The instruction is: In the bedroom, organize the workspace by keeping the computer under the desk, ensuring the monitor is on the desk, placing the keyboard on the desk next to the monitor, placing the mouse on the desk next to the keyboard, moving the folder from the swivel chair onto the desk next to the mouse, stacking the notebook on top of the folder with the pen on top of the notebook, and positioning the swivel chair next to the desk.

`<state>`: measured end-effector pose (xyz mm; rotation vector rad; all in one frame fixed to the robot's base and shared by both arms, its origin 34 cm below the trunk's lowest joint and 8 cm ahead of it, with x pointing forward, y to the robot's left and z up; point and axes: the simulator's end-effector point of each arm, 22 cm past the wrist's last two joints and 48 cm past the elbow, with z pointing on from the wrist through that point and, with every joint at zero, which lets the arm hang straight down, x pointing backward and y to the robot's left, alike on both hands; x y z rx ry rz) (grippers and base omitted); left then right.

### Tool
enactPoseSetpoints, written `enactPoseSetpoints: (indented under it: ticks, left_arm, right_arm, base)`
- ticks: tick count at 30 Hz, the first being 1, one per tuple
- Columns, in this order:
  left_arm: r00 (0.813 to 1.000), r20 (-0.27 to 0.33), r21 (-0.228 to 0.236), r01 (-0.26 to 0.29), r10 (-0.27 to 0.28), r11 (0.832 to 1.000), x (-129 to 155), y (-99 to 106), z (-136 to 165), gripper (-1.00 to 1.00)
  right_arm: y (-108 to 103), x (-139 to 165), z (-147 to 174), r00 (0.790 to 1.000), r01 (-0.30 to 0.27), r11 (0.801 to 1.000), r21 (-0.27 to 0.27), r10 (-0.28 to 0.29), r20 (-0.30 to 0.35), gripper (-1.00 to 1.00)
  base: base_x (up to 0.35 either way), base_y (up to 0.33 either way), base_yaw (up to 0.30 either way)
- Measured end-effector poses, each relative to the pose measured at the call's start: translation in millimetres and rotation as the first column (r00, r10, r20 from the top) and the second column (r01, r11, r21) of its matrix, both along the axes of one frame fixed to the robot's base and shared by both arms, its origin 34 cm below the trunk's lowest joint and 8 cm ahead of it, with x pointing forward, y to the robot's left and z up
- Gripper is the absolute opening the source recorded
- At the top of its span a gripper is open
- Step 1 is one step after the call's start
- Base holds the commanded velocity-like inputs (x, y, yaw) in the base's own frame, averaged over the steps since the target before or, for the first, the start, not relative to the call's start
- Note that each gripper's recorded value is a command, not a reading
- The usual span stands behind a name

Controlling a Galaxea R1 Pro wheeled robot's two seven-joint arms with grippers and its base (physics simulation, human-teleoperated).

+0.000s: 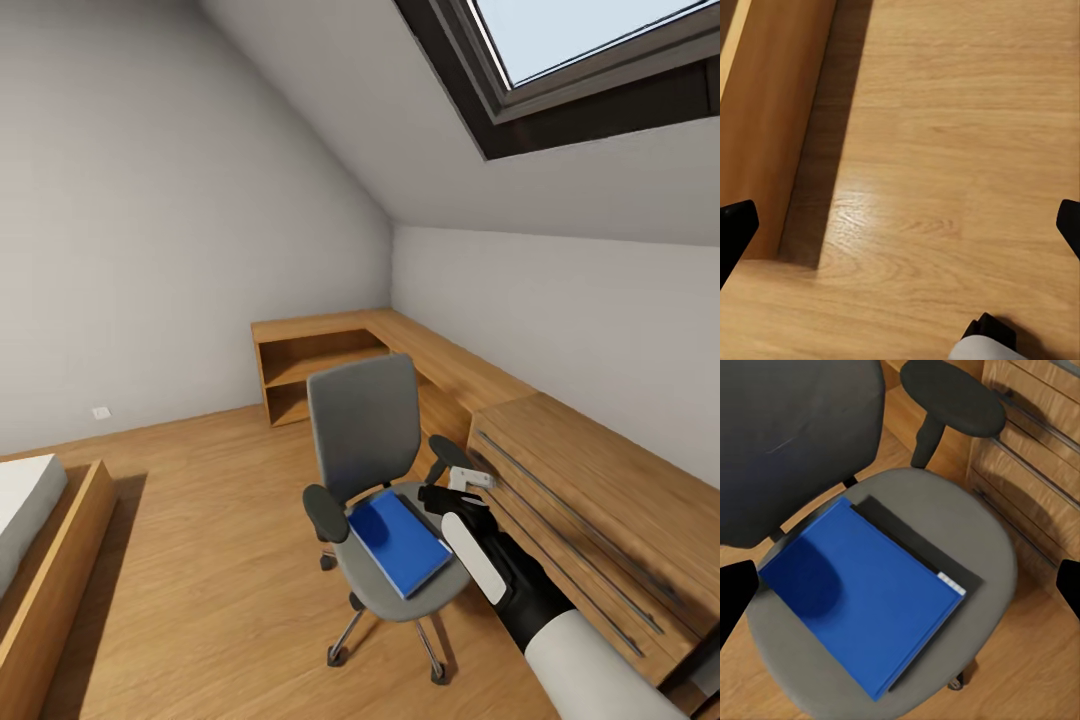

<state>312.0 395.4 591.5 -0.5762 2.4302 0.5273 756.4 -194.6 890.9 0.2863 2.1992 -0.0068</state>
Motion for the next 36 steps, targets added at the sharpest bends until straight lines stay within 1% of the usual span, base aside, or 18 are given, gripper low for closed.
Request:
enactPoseSetpoints:
  ticks: [3,5,6,7,11,19,36]
  left_arm:
    - [1.0,0.006,-0.001,-0.001,0.001,1.0,2,0,1,1.0]
    - [1.0,0.021,-0.001,-0.002,0.002,1.0,9,0,4,1.0]
    - [0.999,0.043,-0.001,-0.002,0.002,1.0,17,0,9,1.0]
    - [0.999,0.049,-0.002,-0.003,0.003,1.0,20,-1,10,1.0]
    - [0.998,0.057,-0.003,-0.002,0.002,1.0,23,-1,10,1.0]
    - [0.998,0.056,-0.009,-0.004,0.005,1.0,24,-7,-2,1.0]
    - [0.998,0.056,-0.009,-0.005,0.006,1.0,24,-7,-28,1.0]
  right_arm:
    - [0,0,0,1.0,-0.001,1.0,0.001,0.001,0.001,1.0]
    - [1,0,1,1.0,-0.001,1.0,0.003,0.001,0.004,1.0]
    - [2,2,4,1.0,0.0,1.0,0.008,-0.001,0.016,1.0]
    - [2,3,6,1.0,0.001,1.0,0.011,-0.001,0.023,1.0]
    - [4,4,7,0.999,0.0,1.0,0.017,0.0,0.033,1.0]
    - [4,5,-4,0.999,-0.001,1.0,0.019,0.001,0.034,1.0]
    - [3,6,-30,0.999,0.0,1.0,0.017,0.0,0.033,1.0]
  base:
    - [0.0,0.0,0.0]
    - [0.0,0.0,0.0]
    - [0.0,0.0,0.0]
    - [0.0,0.0,0.0]
    - [0.0,0.0,0.0]
    - [0.0,0.0,0.0]
    - [0.0,0.0,0.0]
